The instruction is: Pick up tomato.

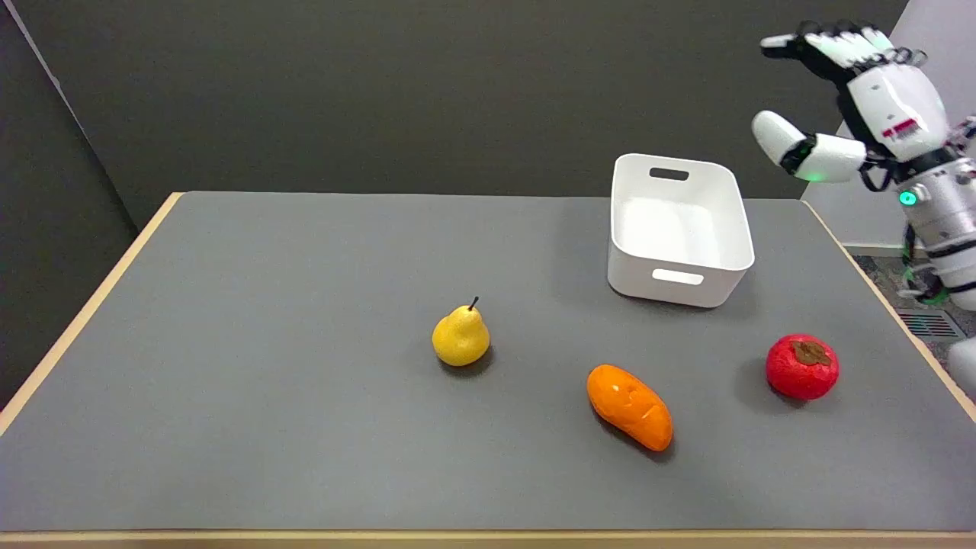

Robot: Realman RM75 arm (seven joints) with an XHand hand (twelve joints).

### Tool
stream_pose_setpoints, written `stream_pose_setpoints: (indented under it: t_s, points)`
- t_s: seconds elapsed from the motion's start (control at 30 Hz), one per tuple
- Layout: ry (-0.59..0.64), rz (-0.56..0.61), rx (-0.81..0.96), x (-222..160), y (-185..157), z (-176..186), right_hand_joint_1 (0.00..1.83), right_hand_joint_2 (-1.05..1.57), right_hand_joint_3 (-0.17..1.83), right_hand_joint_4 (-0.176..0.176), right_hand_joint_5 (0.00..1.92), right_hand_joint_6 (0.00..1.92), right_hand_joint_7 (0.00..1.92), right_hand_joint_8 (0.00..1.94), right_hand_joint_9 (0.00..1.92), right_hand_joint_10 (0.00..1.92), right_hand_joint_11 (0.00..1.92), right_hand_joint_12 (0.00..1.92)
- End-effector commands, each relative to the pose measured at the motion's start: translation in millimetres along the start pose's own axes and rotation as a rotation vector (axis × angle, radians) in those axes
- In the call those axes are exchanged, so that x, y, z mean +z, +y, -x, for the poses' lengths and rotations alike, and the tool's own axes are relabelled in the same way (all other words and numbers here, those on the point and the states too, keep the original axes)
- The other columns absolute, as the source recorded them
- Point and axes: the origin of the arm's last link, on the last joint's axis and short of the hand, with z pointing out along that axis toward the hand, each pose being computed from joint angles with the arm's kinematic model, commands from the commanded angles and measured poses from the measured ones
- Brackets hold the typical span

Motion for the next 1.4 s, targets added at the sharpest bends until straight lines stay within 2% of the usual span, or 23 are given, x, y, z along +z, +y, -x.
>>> stream_pose_setpoints:
  t_s: [0.03,0.23,0.43,0.6,0.87,1.07,1.27,1.4]
  points:
    - [-0.167,0.353,-0.152,-80,56,-28,0.11,0.61,0.89,0.136,0.23,0.48,0.34,0.36,0.22,0.62,0.06,1.15]
    - [-0.19,0.359,-0.179,-107,46,-38,0.11,0.58,0.94,0.135,0.21,0.46,0.32,0.36,0.2,0.6,0.05,1.16]
    - [-0.272,0.262,-0.209,-115,20,-32,0.1,0.57,0.94,0.137,0.22,0.46,0.32,0.35,0.21,0.6,0.05,1.16]
    - [-0.359,0.212,-0.098,-120,3,-19,0.07,0.57,0.94,0.133,0.22,0.47,0.33,0.36,0.22,0.61,0.06,1.17]
    - [-0.461,0.248,-0.037,-129,-10,-1,0.03,0.6,0.88,0.114,0.22,0.45,0.32,0.34,0.21,0.61,0.06,1.16]
    - [-0.548,0.302,-0.021,-143,-16,8,0.03,0.6,0.88,0.111,0.22,0.44,0.3,0.33,0.19,0.6,0.05,1.15]
    - [-0.579,0.347,0.023,-156,-18,13,0.05,0.59,0.88,0.112,0.22,0.44,0.3,0.33,0.18,0.6,0.04,1.15]
    - [-0.623,0.373,-0.017,-166,-16,16,0.07,0.58,0.88,0.112,0.22,0.44,0.28,0.32,0.17,0.59,0.04,1.15]
